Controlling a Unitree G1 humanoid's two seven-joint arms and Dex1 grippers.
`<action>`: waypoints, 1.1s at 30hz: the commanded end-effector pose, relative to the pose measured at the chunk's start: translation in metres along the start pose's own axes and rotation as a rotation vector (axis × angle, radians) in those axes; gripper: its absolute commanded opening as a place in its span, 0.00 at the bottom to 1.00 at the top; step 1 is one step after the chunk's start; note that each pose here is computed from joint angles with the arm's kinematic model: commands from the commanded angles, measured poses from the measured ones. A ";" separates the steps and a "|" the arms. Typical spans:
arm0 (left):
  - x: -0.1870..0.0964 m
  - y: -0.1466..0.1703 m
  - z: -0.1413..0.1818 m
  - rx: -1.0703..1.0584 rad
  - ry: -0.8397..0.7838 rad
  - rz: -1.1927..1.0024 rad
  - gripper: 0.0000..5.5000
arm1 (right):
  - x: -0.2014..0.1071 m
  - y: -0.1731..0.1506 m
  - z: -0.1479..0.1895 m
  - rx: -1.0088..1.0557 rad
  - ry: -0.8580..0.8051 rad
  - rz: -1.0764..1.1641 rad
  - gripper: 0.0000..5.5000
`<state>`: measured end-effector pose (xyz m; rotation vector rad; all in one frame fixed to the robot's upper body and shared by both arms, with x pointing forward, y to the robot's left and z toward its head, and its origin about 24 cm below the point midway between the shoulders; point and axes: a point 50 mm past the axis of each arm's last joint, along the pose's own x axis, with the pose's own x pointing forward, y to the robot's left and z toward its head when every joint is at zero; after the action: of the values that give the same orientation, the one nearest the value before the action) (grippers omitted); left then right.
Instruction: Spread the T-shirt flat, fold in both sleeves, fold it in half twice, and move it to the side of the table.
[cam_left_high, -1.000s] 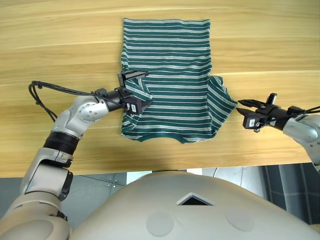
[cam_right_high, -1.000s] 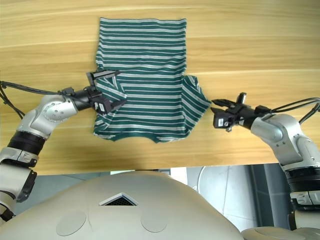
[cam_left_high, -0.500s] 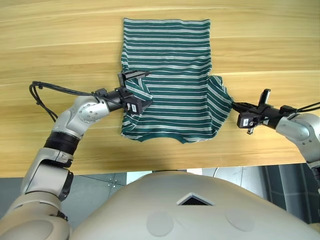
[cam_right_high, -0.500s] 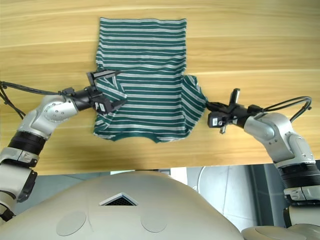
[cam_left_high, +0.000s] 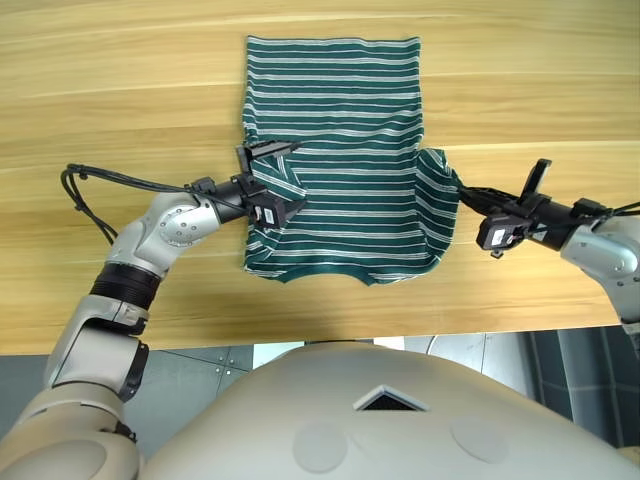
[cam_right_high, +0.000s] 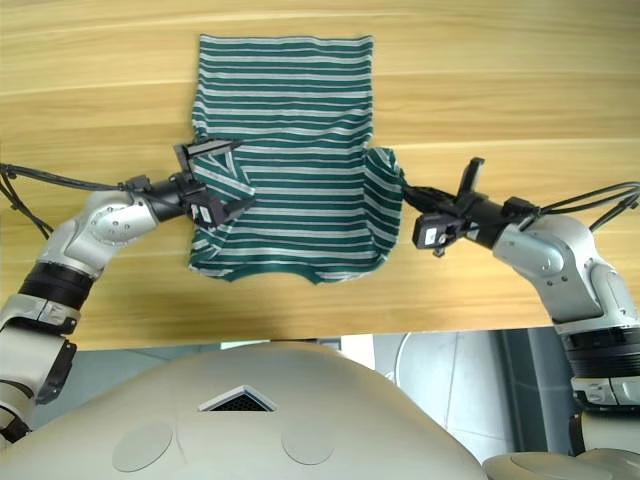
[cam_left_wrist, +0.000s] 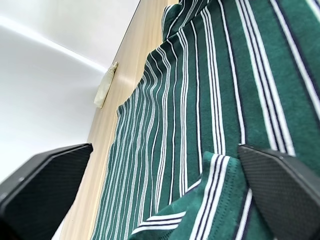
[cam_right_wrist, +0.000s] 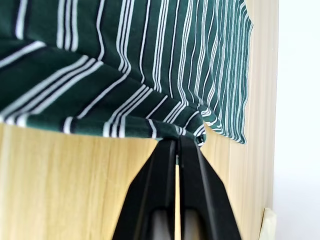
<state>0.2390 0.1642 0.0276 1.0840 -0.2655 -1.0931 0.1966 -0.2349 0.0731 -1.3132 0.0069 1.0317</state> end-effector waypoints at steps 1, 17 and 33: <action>0.000 -0.004 -0.002 0.007 0.015 -0.036 0.98 | 0.013 0.003 0.020 -0.010 -0.112 0.028 0.00; 0.003 -0.005 0.001 -0.001 0.004 -0.036 0.98 | 0.074 -0.010 0.042 -0.066 -0.118 -0.036 0.00; 0.005 -0.005 0.001 -0.002 -0.004 -0.041 0.98 | 0.095 -0.008 0.054 -0.041 -0.165 -0.013 0.00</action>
<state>0.2390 0.1613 0.0272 1.0757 -0.2709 -1.0967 0.2222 -0.1368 0.0427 -1.2611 -0.1392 1.1399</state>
